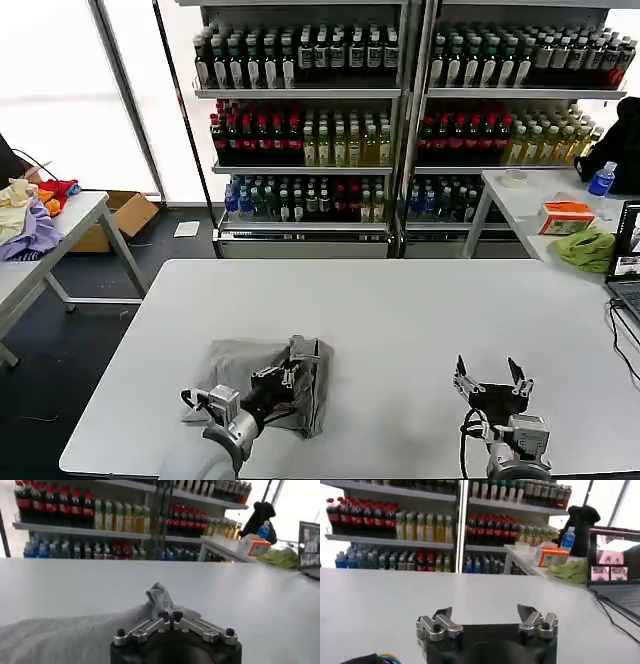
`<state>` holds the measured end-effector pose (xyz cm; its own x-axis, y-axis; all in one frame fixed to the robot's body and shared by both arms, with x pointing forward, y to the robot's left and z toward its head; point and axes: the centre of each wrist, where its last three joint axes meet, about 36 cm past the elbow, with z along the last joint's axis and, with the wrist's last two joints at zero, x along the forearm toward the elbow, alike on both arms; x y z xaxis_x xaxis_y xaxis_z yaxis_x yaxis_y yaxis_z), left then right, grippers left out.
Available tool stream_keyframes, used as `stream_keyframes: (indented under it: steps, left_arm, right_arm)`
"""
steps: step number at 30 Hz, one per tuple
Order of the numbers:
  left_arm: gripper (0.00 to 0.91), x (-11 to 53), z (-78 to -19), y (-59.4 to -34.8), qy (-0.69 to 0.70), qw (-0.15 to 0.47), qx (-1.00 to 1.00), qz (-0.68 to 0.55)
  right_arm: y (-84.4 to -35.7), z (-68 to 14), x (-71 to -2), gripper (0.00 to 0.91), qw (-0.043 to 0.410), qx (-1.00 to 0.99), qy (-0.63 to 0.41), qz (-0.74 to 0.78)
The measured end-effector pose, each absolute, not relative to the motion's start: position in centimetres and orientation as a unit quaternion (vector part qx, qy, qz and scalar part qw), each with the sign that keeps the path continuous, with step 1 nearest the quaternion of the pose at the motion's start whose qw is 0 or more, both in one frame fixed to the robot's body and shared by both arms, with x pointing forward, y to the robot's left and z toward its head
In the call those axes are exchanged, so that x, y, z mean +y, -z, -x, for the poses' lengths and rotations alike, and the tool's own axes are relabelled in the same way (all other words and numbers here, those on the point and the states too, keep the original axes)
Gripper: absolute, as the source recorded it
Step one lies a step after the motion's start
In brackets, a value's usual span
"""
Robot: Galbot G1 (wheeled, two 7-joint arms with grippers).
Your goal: Fold and organize the clothes.
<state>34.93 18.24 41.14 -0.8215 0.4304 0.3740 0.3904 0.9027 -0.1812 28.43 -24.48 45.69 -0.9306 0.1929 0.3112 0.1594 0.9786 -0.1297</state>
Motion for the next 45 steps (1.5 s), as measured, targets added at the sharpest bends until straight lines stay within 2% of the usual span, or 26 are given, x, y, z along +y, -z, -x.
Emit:
stream_keyframes:
  steps: [7,9,12,13,21,29,35,45]
  left_arm:
    - [0.907,17.4,-34.9,-40.9,-0.088,0.204,-0.947,0.231]
    - [0.867,17.0,-35.1,-40.8,-0.106,0.208,-0.943,0.237]
    - [0.877,16.1,-35.1,-40.8,-0.14,0.209,-0.936,0.246]
    - [0.907,16.0,-35.1,-40.8,-0.153,0.209,-0.933,0.248]
    - [0.907,17.3,-35.2,-43.9,-0.218,0.175,-0.929,0.242]
    - [0.907,23.9,-35.6,-45.3,-0.183,0.157,-0.958,0.153]
    - [0.907,27.7,-34.9,-44.7,-0.161,0.164,-0.969,0.094]
    - [0.907,30.5,-34.8,-42.7,-0.138,0.178,-0.973,0.053]
  right_arm:
    - [-45.6,-28.6,-24.3,0.907,0.162,-0.982,-0.05,0.087]
    - [-45.5,-28.8,-24.3,0.907,0.161,-0.982,-0.05,0.088]
    - [-45.5,-29.0,-24.4,0.907,0.161,-0.982,-0.05,0.089]
    - [-45.4,-29.0,-24.4,0.907,0.161,-0.982,-0.051,0.089]
    - [-45.2,-29.6,-24.2,0.907,0.162,-0.983,-0.05,0.075]
    - [-45.2,-30.7,-23.9,0.907,0.161,-0.984,-0.048,0.06]
    - [-45.3,-31.5,-23.7,0.907,0.159,-0.985,-0.046,0.05]
    - [-45.8,-32.0,-23.9,0.907,0.155,-0.986,-0.044,0.049]
